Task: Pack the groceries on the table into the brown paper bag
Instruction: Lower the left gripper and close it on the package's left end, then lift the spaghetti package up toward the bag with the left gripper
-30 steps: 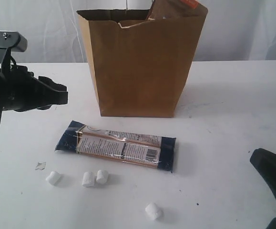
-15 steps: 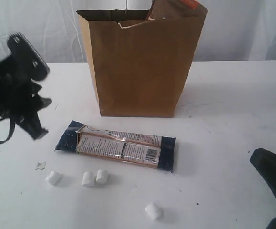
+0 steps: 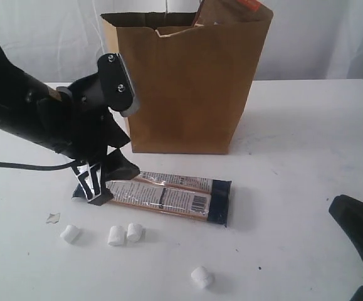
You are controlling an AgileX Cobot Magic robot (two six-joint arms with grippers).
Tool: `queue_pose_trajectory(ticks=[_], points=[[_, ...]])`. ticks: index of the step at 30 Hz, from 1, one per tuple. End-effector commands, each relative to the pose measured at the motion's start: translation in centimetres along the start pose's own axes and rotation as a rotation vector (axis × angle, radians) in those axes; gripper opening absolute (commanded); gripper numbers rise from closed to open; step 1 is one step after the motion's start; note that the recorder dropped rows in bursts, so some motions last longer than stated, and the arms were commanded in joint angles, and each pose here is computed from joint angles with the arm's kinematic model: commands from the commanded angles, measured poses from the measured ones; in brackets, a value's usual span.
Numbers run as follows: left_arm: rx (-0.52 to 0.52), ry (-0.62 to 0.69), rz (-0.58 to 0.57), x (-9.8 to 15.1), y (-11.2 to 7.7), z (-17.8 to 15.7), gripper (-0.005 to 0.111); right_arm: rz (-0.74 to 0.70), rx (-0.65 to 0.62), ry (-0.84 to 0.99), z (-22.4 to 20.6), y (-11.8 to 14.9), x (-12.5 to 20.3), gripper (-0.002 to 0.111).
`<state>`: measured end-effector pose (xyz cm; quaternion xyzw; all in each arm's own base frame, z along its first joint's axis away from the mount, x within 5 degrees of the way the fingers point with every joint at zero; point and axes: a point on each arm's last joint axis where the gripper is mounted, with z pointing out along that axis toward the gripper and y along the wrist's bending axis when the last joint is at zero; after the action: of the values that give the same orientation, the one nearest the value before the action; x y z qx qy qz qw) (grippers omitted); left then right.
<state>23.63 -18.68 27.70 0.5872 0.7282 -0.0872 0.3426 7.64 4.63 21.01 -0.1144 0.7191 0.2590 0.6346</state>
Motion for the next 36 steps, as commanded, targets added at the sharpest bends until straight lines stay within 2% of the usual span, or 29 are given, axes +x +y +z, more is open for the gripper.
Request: queue_pose_trajectory(ticks=[1, 6, 9, 11, 15, 17, 23, 36], points=[[-0.01, -0.022, 0.013, 0.3, -0.4, 0.6, 0.067, 0.005, 0.004, -0.007, -0.1, -0.1, 0.1, 0.0], [-0.017, -0.003, 0.059, 0.7, -0.9, 1.1, 0.067, 0.005, 0.004, -0.007, -0.1, -0.1, 0.1, 0.0], [-0.043, -0.01, 0.1, 0.7, -0.5, 1.5, 0.067, 0.005, 0.004, -0.007, -0.1, -0.1, 0.1, 0.0], [-0.047, 0.001, 0.126, 0.9, 0.4, 1.8, 0.067, 0.005, 0.004, -0.007, -0.1, -0.1, 0.1, 0.0], [0.068, 0.036, 0.085, 0.8, 1.9, 3.6, 0.068, 0.005, 0.004, -0.007, -0.1, -0.1, 0.1, 0.0], [0.114, 0.056, 0.106, 0.7, 2.4, 4.8, 0.07, 0.005, 0.004, -0.007, -0.1, -0.1, 0.1, 0.0], [0.166, 0.074, 0.131, 0.0, 3.7, 7.7, 0.086, 0.005, 0.004, -0.007, -0.1, -0.1, 0.1, 0.0], [0.253, 0.111, 0.193, 0.8, 4.5, 12.9, 0.088, 0.005, 0.004, -0.007, -0.1, -0.1, 0.1, 0.0]])
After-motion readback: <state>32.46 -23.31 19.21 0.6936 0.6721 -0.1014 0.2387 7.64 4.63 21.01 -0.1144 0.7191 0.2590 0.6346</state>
